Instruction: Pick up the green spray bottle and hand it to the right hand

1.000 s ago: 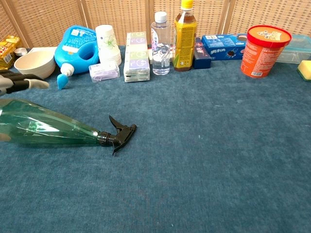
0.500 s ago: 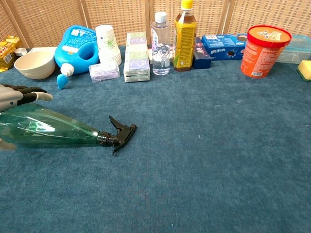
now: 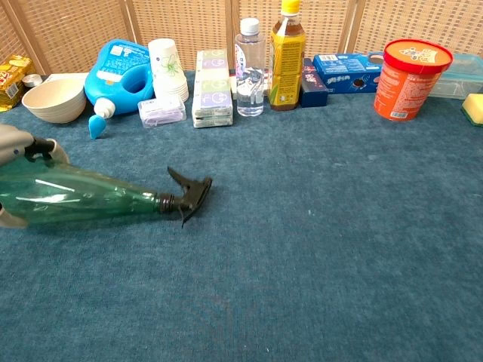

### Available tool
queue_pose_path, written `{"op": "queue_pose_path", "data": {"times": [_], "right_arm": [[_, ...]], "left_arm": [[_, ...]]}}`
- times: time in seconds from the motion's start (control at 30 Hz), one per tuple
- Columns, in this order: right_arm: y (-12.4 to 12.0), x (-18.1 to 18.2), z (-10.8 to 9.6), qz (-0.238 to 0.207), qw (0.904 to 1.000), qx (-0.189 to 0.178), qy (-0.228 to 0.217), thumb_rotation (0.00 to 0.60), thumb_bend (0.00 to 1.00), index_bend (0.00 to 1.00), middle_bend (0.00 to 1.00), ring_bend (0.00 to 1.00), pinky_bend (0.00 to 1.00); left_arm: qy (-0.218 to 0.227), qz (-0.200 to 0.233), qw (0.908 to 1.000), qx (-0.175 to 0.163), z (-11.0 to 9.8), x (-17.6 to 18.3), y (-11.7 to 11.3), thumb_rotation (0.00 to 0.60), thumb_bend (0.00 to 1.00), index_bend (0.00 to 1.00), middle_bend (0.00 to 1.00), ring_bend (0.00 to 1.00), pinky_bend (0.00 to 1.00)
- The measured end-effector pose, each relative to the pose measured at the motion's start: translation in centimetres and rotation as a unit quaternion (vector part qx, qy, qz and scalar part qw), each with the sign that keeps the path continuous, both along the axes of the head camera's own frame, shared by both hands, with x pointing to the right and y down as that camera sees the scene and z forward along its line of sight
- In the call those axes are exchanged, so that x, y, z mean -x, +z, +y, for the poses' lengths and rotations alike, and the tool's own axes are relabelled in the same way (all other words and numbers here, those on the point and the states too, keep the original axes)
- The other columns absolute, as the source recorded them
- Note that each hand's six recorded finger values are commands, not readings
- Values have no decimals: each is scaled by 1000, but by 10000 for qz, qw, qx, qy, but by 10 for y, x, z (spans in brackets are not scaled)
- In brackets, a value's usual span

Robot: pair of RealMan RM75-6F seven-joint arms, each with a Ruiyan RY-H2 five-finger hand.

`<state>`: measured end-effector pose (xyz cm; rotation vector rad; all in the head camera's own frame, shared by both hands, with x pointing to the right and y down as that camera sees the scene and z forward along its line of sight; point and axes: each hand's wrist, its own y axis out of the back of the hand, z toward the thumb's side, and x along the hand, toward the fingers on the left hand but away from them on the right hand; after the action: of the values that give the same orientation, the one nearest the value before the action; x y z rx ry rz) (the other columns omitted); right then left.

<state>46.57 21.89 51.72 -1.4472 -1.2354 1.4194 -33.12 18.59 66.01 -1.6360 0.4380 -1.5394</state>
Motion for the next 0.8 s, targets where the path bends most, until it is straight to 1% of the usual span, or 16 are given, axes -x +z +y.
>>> {"op": "queue_pose_path", "data": {"times": [0.1, 0.17, 0.2, 0.3, 0.33, 0.4, 0.43, 0.5, 0.53, 0.6, 0.63, 0.67, 0.73, 0.77, 0.8], "right_arm": [[1, 0, 0, -113, 9999, 35, 14, 600, 0, 0, 0, 0, 0], [2, 0, -1, -233, 9997, 65, 39, 600, 0, 0, 0, 0, 0], [3, 0, -1, -299, 9995, 81, 54, 600, 0, 0, 0, 0, 0], [6, 1, -4, -621, 9979, 171, 98, 600, 0, 0, 0, 0, 0], [7, 1, -5, -728, 9971, 206, 99, 600, 0, 0, 0, 0, 0], [8, 5, -9, -971, 9949, 274, 36, 600, 0, 0, 0, 0, 0], [8, 8, -12, -1094, 9936, 290, -11, 600, 0, 0, 0, 0, 0], [7, 16, -16, -1443, 9889, 329, -112, 600, 0, 0, 0, 0, 0], [6, 19, -18, -1621, 9860, 352, -152, 600, 0, 0, 0, 0, 0], [4, 29, -24, -2093, 9766, 427, -249, 600, 0, 0, 0, 0, 0], [3, 33, -27, -2314, 9713, 470, -295, 600, 0, 0, 0, 0, 0], [1, 40, -31, -2619, 9630, 538, -355, 600, 0, 0, 0, 0, 1], [-2, 50, -38, -3078, 9481, 661, -449, 600, 0, 0, 0, 0, 10], [-5, 58, -42, -3383, 9366, 753, -512, 600, 0, 0, 0, 0, 18], [-6, 64, -46, -3611, 9272, 824, -562, 600, 0, 0, 0, 0, 25]], "left_arm": [[-106, 449, 9989, -105, -2, -1, -11, 600, 44, 364, 351, 393, 640], [-216, 848, 9960, -191, -4, 0, -19, 600, 40, 364, 351, 394, 640], [-271, 1039, 9940, -231, -4, 0, -23, 600, 38, 364, 351, 394, 640], [-480, 1796, 9819, -371, -8, 2, -37, 600, 33, 364, 351, 393, 640], [-550, 2134, 9745, -429, -9, 2, -43, 600, 31, 364, 351, 391, 640], [-630, 2658, 9605, -523, -12, 3, -51, 600, 29, 363, 351, 389, 640], [-665, 3015, 9493, -590, -14, 3, -57, 600, 29, 363, 351, 388, 640], [-683, 3543, 9301, -685, -16, 3, -65, 600, 27, 364, 351, 387, 640], [-677, 3884, 9160, -735, -18, 2, -69, 600, 26, 363, 351, 386, 640], [-655, 4365, 8938, -791, -19, -1, -75, 600, 24, 363, 351, 385, 640], [-636, 4652, 8791, -818, -19, -4, -77, 600, 24, 361, 351, 383, 641], [-619, 4844, 8686, -842, -19, -6, -78, 600, 23, 360, 351, 381, 641], [-580, 5209, 8471, -881, -20, -14, -79, 600, 22, 357, 351, 378, 641], [-571, 5322, 8402, -871, -20, -18, -79, 600, 22, 357, 351, 377, 640], [-564, 5396, 8357, -853, -21, -22, -78, 600, 21, 356, 351, 377, 640]]}}
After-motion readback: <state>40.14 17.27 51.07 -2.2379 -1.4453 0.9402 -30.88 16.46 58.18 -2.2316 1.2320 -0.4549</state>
